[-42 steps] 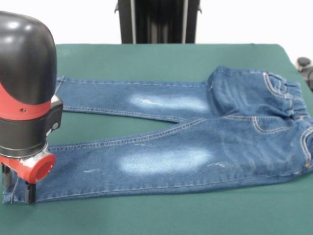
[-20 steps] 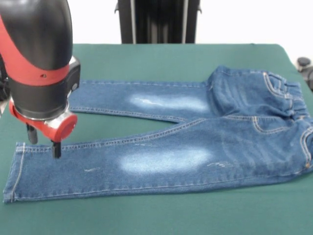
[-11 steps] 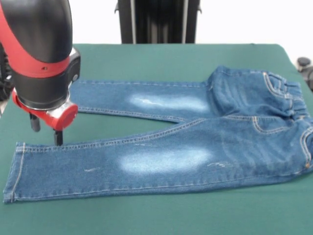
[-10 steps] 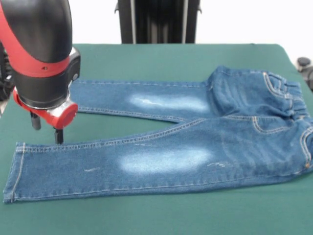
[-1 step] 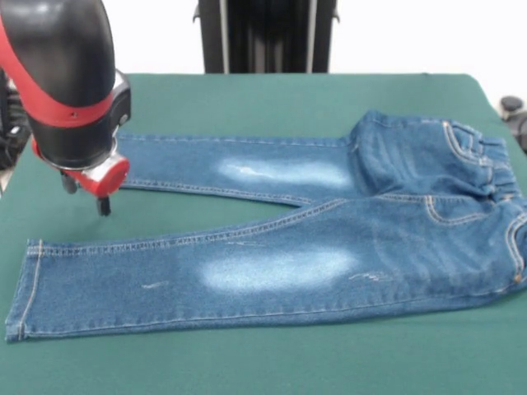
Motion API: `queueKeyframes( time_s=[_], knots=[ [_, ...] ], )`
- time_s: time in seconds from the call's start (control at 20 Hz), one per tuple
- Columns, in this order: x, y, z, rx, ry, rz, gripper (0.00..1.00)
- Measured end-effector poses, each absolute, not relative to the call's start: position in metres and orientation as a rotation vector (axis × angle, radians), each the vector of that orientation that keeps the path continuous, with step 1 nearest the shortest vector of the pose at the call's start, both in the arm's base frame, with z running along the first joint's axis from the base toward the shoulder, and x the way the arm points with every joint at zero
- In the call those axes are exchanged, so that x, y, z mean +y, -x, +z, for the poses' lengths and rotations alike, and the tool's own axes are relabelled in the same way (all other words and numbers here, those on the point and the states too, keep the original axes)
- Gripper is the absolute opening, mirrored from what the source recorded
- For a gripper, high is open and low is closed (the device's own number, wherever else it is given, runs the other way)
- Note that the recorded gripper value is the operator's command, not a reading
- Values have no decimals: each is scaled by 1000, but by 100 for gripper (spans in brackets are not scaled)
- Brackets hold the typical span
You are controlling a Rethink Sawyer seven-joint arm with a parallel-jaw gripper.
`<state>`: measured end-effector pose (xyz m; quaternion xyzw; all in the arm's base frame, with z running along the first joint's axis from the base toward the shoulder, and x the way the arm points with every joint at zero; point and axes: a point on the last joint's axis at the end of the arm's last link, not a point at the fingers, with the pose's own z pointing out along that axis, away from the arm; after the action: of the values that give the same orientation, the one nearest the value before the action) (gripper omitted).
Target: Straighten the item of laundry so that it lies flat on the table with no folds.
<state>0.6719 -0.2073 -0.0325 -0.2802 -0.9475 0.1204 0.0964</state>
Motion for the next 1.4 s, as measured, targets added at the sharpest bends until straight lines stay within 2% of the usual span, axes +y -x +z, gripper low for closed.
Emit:
queueKeyframes(
  time_s=[0.55,1.4],
  knots=[
    [-220,-639,-34,-2653,845,354,100],
    [-239,-624,-40,-2610,880,339,100]
  ],
)
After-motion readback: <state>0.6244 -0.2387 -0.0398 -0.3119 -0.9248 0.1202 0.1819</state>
